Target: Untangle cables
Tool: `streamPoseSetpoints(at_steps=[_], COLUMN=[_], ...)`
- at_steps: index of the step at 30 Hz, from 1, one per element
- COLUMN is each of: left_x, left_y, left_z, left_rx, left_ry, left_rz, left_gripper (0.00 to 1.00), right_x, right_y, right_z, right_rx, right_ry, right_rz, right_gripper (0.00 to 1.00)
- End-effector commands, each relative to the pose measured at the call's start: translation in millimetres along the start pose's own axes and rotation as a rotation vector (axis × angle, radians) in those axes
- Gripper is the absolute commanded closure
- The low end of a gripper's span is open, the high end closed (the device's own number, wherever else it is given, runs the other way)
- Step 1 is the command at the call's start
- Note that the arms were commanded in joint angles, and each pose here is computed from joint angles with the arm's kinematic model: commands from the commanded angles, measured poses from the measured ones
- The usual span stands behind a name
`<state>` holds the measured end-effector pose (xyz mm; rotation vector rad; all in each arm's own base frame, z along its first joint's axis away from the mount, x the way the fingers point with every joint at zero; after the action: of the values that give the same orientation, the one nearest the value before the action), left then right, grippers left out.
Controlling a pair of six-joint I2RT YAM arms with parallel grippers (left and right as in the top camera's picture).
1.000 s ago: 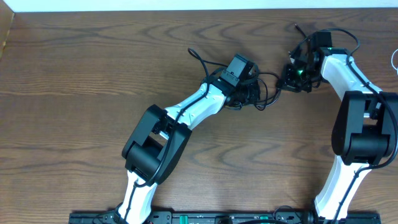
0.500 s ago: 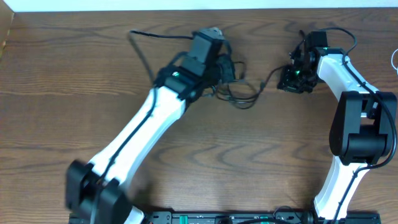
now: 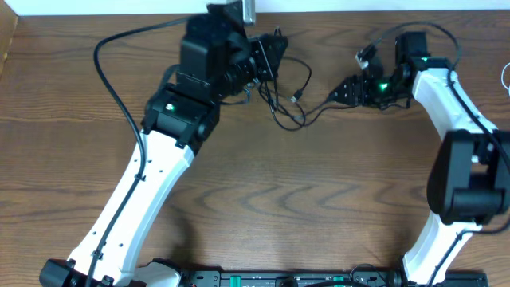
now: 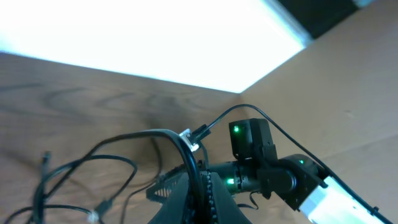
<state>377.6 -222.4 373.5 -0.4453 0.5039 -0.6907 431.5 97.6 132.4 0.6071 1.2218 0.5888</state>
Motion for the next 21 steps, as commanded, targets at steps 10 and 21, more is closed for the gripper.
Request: streamPoseSetpoints(at_steps=[10,21], left_x=[-13,-22], left_y=[-27,-34], left_z=[1,0], left_rx=[-0.012,-0.051], left_ry=[0.054,0.109], left_rz=[-0.189,-0.299], left_gripper=[0.93,0.93], right_x=[-4,33], right_y=[112,116], right_z=[6,16], right_rx=[-0.424,-0.41], right_ry=[-0.085,-0.154], right_rz=[0.324,0.075], right_gripper=[0.09,0.73])
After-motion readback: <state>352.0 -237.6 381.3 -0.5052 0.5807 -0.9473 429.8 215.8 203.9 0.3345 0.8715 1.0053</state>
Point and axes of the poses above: each gripper's point midway between its finger pads, its own x axis out along the fingers, its own y axis along the line the jaws close on, z = x × y, the point moved 3 cm from there along -x, back along the fingers, and after that the axes turned 11 degrees about x, right-handed, at the moved point
